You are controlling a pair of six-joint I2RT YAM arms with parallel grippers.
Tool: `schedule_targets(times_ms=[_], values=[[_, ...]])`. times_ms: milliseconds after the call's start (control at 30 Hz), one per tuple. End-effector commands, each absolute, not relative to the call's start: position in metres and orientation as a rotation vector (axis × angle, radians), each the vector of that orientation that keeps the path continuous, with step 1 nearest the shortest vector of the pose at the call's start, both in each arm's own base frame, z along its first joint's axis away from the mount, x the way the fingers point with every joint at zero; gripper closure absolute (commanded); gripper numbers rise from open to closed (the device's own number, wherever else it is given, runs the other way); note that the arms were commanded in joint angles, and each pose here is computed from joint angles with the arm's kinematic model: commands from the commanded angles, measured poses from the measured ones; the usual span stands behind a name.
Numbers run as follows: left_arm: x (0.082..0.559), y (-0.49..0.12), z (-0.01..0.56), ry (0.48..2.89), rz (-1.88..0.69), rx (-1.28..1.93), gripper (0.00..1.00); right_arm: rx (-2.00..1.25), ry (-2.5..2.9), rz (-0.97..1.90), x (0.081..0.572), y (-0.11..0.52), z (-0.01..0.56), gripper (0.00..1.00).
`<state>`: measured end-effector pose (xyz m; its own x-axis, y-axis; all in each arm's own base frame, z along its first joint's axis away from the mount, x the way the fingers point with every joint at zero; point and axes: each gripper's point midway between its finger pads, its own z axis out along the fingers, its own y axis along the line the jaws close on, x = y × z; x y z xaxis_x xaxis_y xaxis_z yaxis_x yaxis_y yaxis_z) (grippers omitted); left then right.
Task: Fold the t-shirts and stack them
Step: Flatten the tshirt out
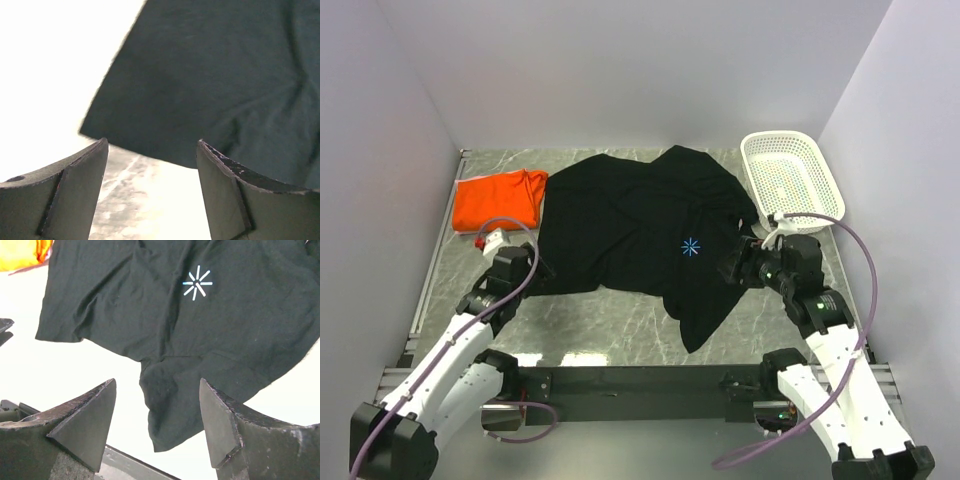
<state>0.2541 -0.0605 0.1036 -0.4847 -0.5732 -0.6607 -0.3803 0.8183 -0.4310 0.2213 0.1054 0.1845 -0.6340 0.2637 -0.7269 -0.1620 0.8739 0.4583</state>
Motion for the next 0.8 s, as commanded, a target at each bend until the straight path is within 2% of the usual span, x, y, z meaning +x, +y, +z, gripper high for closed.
schedule_targets(times_ms=[0, 200, 467, 767], values=[[0.252, -0.047, 0.096, 2.088, -0.253, -0.841, 0.24, 0.049, 2.161, 0.661, 0.227, 0.114, 0.183, 0.26], [0.248, -0.029, 0.069, 2.127, -0.131, -0.971, 0.26, 0.050, 2.191, 0.687, 0.230, 0.119, 0.167, 0.26], [0.245, -0.029, 0.046, 2.181, -0.136, -1.033, 0.38, 0.043, 2.169, 0.679, 0.232, 0.119, 0.169, 0.26], [0.243, -0.029, 0.028, 2.228, -0.105, -1.048, 0.44, 0.023, 2.167, 0.686, 0.236, 0.122, 0.167, 0.26]])
